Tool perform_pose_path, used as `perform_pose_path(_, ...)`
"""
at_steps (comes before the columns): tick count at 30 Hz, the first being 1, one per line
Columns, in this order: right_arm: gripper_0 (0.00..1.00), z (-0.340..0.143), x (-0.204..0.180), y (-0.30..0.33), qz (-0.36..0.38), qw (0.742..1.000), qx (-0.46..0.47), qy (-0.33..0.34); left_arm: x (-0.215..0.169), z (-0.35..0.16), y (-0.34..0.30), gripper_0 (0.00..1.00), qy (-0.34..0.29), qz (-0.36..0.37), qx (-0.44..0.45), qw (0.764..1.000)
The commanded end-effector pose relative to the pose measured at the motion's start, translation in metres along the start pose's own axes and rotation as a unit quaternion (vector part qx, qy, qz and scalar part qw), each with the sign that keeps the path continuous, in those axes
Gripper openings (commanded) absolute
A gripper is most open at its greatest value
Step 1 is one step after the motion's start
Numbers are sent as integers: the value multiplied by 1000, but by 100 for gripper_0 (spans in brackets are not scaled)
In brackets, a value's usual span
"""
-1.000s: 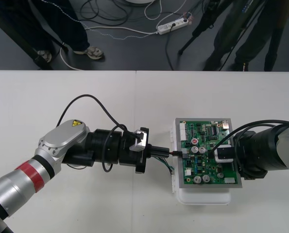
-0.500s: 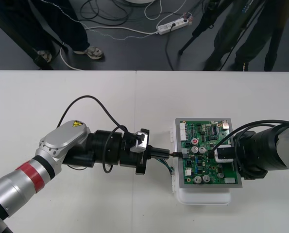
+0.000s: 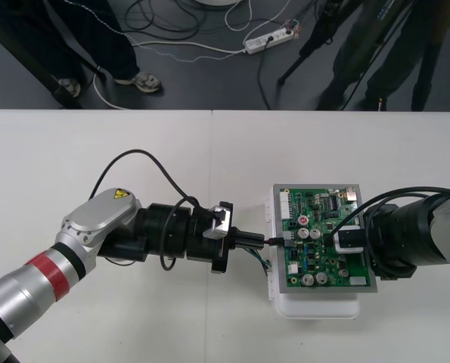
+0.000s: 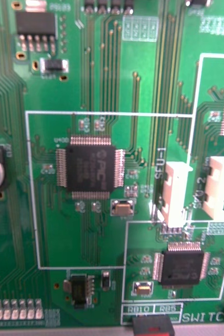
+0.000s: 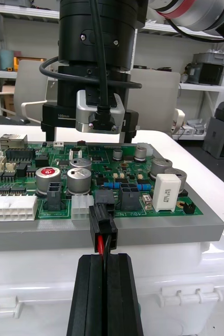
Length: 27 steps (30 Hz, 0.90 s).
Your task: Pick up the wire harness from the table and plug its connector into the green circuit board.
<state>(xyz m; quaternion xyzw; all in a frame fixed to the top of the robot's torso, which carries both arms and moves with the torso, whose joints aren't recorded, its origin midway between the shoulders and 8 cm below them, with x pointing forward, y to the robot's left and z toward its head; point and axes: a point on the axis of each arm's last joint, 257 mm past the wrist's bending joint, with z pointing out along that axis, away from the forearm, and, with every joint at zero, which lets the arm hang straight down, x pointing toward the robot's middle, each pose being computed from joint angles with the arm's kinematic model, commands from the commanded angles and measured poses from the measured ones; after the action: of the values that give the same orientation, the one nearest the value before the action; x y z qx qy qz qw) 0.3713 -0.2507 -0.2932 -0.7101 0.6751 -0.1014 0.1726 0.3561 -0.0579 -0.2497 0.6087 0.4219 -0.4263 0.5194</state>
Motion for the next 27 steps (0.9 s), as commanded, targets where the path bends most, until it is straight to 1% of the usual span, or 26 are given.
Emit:
perform_pose_path(1,100,-6,-22,-6,-8,1000,9,-21,-17,21,-3,0,-11,29,27,999)
perform_pose_path(27,100,-6,-23,-4,-9,1000,6,-23,-14,5,-12,0,-8,29,45,999)
